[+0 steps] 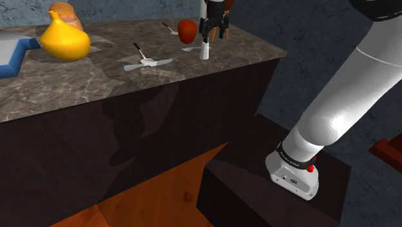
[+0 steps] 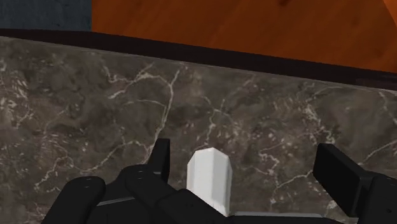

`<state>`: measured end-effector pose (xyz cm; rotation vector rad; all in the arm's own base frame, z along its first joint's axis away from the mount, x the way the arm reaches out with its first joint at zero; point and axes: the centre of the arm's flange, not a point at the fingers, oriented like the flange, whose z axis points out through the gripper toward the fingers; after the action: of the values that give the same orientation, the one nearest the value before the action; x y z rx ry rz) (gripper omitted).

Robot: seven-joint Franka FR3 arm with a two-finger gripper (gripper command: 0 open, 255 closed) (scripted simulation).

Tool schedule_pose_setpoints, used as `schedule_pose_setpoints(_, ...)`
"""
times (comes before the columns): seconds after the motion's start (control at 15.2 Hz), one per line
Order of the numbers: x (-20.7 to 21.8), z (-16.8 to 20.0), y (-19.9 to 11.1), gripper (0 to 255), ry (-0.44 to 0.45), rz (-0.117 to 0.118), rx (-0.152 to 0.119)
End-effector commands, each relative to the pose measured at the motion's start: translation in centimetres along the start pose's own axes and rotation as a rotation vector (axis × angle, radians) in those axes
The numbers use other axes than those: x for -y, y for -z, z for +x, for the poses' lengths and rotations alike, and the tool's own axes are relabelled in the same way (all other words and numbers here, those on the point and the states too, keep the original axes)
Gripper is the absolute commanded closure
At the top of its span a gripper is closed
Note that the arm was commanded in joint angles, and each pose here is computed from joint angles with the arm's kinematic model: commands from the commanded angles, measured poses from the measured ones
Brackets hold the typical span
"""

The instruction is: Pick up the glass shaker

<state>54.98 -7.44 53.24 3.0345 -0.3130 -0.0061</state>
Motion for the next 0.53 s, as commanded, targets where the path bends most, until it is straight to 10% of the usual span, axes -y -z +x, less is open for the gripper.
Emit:
schedule_pose_setpoints(0.0, -0.2, 2.7, -0.4, 0, -0.011, -0.008, -0.011)
schedule_pose_setpoints(0.46, -1.2, 8.1, -1.5, 0, -0.037, -0.026, -0.036)
